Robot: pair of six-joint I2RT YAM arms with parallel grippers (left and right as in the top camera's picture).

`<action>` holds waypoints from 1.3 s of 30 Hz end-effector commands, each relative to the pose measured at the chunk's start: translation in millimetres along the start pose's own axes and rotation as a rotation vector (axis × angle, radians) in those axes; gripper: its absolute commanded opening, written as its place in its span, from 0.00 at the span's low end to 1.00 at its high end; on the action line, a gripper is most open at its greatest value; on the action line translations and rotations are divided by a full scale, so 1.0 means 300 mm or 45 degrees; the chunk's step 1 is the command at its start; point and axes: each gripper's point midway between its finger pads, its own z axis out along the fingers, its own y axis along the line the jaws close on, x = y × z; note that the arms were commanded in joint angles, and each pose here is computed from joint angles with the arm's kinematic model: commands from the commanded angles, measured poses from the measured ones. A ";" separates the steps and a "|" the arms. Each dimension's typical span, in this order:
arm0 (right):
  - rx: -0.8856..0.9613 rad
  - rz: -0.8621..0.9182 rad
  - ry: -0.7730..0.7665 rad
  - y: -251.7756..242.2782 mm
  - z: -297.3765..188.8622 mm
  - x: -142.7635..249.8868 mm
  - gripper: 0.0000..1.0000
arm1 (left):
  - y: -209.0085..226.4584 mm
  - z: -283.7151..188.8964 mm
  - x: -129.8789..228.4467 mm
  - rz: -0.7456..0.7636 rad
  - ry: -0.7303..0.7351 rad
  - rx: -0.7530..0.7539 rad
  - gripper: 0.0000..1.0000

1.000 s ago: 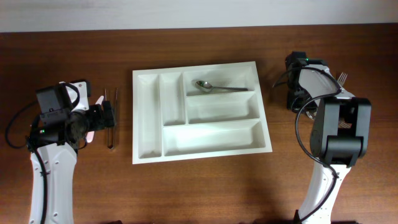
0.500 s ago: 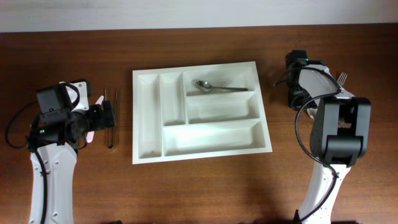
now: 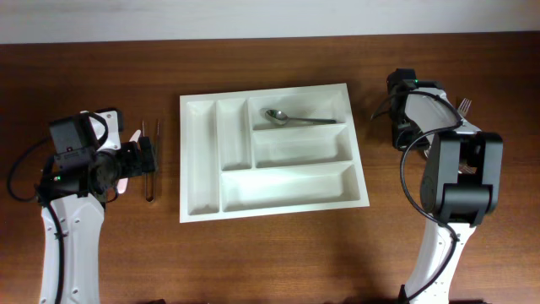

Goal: Pack container
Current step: 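Grasp the second metal spoon with the right gripper, then carry the spoon into the top-right compartment beside the first spoon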

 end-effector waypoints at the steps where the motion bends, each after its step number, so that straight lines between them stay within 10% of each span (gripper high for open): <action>1: 0.046 -0.031 0.019 0.004 0.004 0.016 0.04 | 0.009 -0.010 -0.025 0.018 -0.019 -0.014 0.99; 23: -0.147 -0.115 -0.553 0.141 -0.729 -0.063 0.04 | 0.009 -0.010 -0.025 0.018 -0.019 -0.013 0.99; 39: -0.418 -0.868 -1.043 0.741 -1.044 -0.063 0.04 | 0.009 -0.010 -0.025 0.018 -0.019 -0.013 0.99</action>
